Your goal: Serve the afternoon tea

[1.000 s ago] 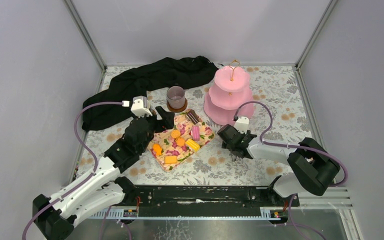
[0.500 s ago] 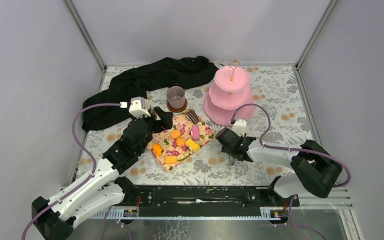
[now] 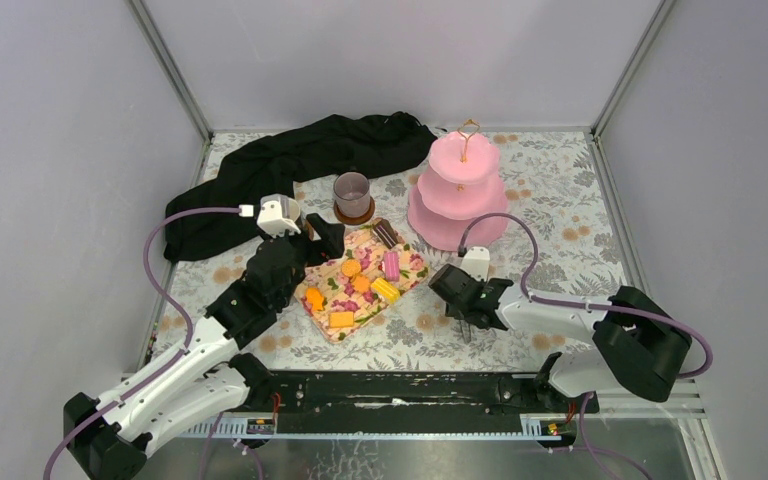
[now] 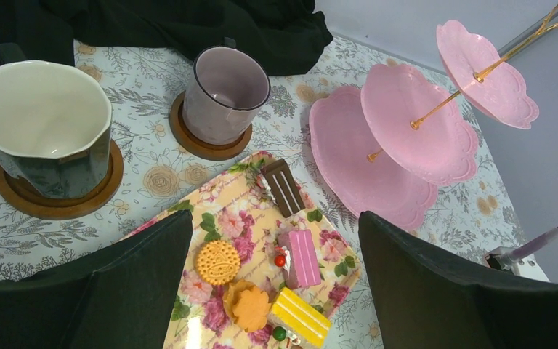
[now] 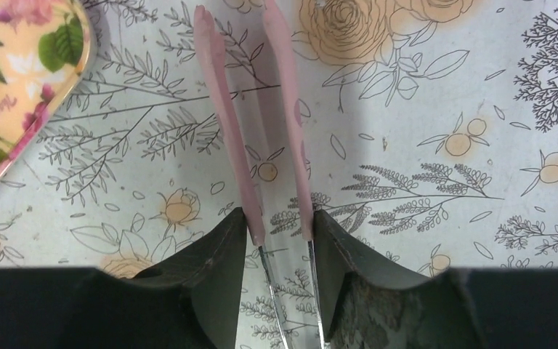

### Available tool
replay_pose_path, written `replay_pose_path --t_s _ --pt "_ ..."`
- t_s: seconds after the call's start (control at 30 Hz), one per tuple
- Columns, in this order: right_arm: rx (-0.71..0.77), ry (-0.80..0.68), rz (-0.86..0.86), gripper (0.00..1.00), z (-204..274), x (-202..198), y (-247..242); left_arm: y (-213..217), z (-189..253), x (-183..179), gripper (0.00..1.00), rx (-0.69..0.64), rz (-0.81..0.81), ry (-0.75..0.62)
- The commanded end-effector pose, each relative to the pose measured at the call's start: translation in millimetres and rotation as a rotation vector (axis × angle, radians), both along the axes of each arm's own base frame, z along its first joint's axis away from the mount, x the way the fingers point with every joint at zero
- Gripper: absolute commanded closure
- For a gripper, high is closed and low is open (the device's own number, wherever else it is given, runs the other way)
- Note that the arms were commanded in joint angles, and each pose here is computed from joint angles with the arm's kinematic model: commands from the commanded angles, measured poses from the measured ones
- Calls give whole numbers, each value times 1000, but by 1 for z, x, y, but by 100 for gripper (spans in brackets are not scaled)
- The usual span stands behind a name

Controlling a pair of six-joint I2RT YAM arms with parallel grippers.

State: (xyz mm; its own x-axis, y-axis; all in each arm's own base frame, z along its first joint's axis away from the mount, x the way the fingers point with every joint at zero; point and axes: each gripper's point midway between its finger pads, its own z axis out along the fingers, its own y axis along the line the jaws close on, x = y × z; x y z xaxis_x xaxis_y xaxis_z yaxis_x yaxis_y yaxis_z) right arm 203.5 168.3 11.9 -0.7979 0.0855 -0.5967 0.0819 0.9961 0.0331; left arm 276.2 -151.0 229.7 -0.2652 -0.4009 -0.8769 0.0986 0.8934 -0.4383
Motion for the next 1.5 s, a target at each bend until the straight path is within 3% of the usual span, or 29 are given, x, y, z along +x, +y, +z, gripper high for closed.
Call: replay_pose_path --t_s 0.0,0.27,0.73,1.2,1.47 --pt "26 -24 33 63 21 1 15 4 9 4 9 -22 30 -36" --pt "15 -67 121 56 24 13 31 3 9 5 9 -19 31 -36" --pt "-18 -75 126 23 4 17 33 0 7 4 9 -23 15 -30" --pt "-48 -79 73 22 -15 -9 23 -2 11 3 9 -36 1 -42" --pt "-59 -53 49 34 -37 -19 16 2 12 2 9 -33 12 -46"
